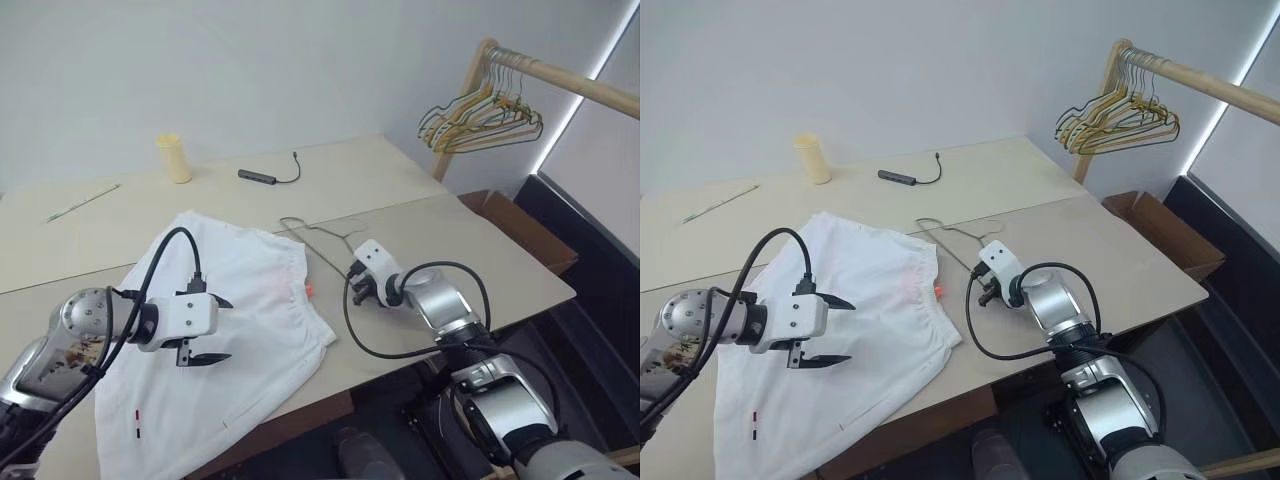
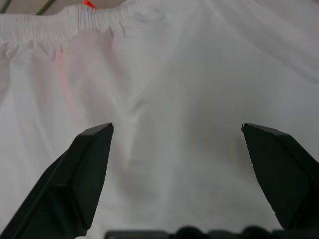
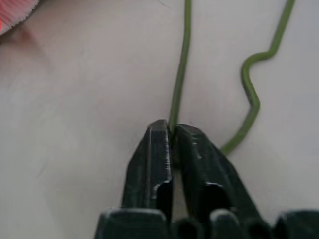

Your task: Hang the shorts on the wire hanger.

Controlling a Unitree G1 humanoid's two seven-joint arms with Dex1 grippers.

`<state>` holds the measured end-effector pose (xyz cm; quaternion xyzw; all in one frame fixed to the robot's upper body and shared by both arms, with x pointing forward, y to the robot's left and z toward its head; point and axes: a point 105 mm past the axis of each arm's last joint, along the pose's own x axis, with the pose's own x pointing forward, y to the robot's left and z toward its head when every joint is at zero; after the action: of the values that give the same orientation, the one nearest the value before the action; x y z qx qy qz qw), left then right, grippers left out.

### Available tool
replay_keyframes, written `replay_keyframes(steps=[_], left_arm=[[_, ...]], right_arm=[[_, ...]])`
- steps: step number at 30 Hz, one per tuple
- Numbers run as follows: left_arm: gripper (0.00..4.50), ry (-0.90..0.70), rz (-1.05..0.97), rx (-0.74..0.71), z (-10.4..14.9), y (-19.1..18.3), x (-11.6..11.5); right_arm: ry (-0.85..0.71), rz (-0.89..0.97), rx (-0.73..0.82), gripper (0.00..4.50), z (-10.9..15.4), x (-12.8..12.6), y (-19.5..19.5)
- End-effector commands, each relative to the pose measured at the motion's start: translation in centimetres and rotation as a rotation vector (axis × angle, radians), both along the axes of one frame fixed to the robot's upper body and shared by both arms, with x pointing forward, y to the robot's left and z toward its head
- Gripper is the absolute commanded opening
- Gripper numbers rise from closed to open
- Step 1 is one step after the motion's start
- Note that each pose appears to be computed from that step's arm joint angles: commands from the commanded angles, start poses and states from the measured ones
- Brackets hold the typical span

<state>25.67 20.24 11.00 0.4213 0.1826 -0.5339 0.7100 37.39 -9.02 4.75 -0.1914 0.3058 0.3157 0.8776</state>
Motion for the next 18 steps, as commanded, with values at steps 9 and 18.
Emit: replay_keyframes(steps=[9,18], left_arm=[[4.50,-0.016,0.063,-0.103,0.5,-0.1,0.0],[4.50,0.007,0.402,-0.620,4.0,-3.3,5.5]], right_arm=[[0.055,-0.199,0.014,0.02,-2.1,-0.8,-2.3],[-0.226,-0.237,0.229,0.02,5.5,1.2,-1.9]])
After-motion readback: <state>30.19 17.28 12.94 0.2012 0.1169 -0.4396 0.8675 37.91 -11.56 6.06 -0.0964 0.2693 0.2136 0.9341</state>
